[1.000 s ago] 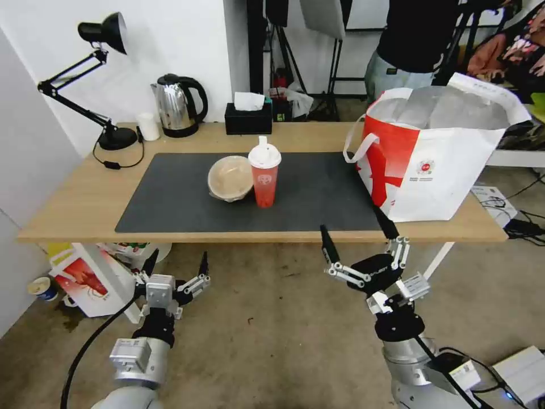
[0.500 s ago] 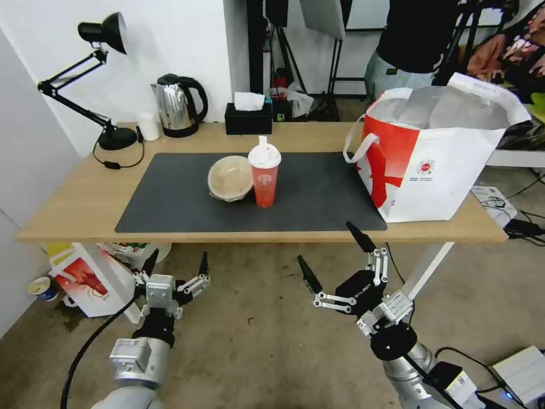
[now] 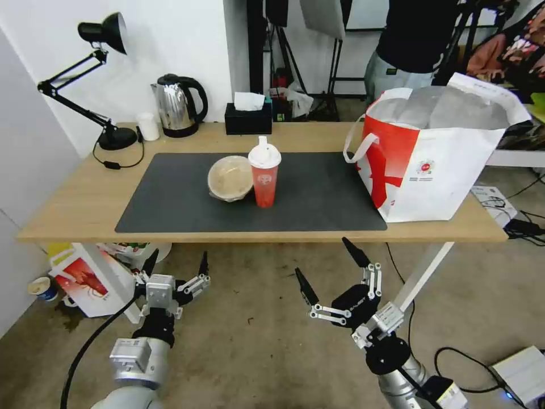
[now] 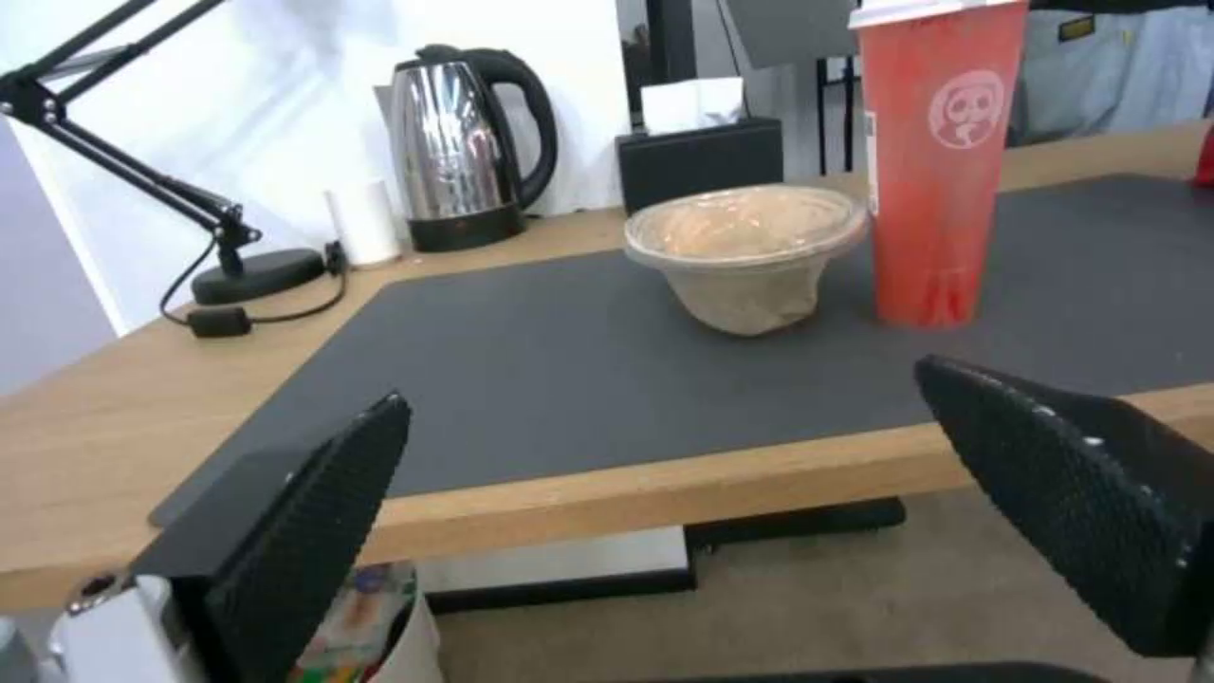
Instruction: Pick up the trash from the table and place it into the takeout bag.
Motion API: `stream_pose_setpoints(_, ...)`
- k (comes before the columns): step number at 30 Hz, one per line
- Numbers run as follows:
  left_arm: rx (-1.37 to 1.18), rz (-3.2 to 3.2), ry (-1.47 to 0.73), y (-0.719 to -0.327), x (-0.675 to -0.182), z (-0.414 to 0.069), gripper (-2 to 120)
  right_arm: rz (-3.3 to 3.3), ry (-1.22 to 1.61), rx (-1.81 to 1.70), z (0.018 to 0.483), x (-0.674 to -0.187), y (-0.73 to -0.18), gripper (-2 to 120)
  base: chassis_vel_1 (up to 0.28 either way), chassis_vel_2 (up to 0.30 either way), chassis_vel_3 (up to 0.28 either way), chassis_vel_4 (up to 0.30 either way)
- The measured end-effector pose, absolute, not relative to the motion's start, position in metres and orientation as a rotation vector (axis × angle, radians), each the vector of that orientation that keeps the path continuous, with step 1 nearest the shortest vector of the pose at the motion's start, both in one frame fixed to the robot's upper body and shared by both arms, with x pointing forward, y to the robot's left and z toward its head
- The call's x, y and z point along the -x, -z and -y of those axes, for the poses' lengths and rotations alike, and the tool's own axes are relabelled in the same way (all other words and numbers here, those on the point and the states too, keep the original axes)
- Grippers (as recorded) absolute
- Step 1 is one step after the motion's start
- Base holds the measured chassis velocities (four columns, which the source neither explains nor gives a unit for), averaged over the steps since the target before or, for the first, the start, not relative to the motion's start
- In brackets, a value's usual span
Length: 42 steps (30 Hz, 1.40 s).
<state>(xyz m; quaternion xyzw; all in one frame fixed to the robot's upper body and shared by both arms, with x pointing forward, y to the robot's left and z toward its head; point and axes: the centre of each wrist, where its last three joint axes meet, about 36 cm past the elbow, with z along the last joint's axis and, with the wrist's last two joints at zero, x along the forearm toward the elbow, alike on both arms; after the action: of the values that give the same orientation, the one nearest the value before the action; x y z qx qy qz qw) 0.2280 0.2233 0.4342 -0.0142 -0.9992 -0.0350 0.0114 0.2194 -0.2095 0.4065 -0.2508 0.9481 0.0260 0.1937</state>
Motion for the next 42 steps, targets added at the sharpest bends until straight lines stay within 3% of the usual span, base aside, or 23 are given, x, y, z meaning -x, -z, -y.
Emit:
stream_pose_setpoints(10, 0.044, 3.117, 0.109, -0.434, -0.228, -0.223, 100, -2.751, -0.036, 0.522, 0.205, -0.197, -0.391, 100, 0.0, 0.0, 0.0, 0.0)
stream_pose_setpoints(42, 0.044, 3.117, 0.109, -0.434, -0.228, -0.223, 100, -2.818, 0.023, 0.32, 0.206, -0.207, -0.39, 100, 0.0, 0.0, 0.0, 0.0)
